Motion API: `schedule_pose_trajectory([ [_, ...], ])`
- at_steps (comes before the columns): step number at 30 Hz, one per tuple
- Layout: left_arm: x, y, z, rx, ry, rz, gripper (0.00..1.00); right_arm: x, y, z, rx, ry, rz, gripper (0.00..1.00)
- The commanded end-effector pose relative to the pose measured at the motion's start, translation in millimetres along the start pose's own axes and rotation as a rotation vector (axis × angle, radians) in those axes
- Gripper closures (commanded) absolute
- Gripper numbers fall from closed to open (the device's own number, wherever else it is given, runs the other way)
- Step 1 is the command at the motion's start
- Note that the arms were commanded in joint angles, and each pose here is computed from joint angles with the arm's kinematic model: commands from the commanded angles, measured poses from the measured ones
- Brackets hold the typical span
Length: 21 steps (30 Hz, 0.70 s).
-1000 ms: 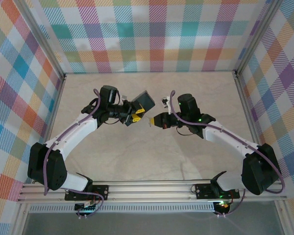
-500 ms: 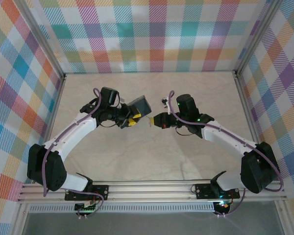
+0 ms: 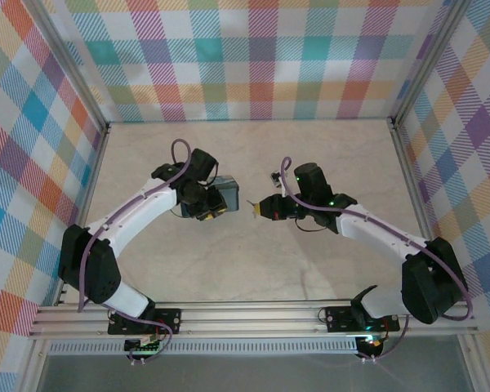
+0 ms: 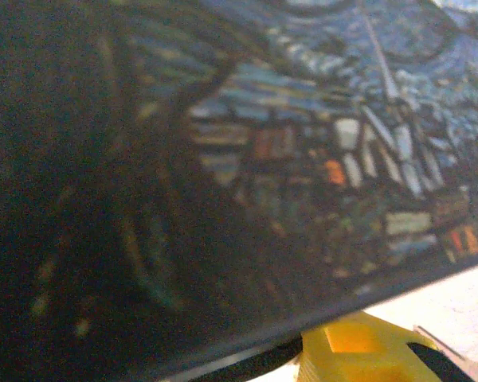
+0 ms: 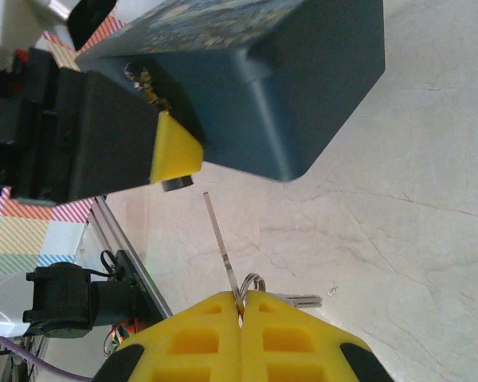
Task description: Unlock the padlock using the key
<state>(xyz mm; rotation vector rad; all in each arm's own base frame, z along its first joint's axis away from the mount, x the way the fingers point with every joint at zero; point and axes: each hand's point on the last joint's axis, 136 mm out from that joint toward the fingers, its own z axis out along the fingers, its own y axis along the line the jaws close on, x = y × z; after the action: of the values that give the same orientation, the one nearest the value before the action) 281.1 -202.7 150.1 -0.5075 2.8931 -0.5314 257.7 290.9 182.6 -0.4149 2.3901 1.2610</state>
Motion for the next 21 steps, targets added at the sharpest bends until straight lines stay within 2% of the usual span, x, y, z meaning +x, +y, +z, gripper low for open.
schedule_pose_trajectory([
  [1,14.6,12.3,-19.3,-0.056,0.013,-0.060,0.80,-2.3,5.3,-12.2,0.008,-0.011,-0.002,1.00],
  [6,51.1,10.0,-23.6,-0.042,0.141,-0.216,0.80,-3.8,8.7,-20.6,0.026,0.015,0.010,1.00],
  [12,69.2,1.0,-36.4,-0.032,0.213,-0.363,0.82,-10.3,9.7,-36.1,0.026,0.007,0.034,1.00],
  [21,68.9,-21.2,-25.9,-0.025,0.312,-0.393,0.76,-6.7,13.2,-41.0,0.008,0.017,0.035,1.00],
])
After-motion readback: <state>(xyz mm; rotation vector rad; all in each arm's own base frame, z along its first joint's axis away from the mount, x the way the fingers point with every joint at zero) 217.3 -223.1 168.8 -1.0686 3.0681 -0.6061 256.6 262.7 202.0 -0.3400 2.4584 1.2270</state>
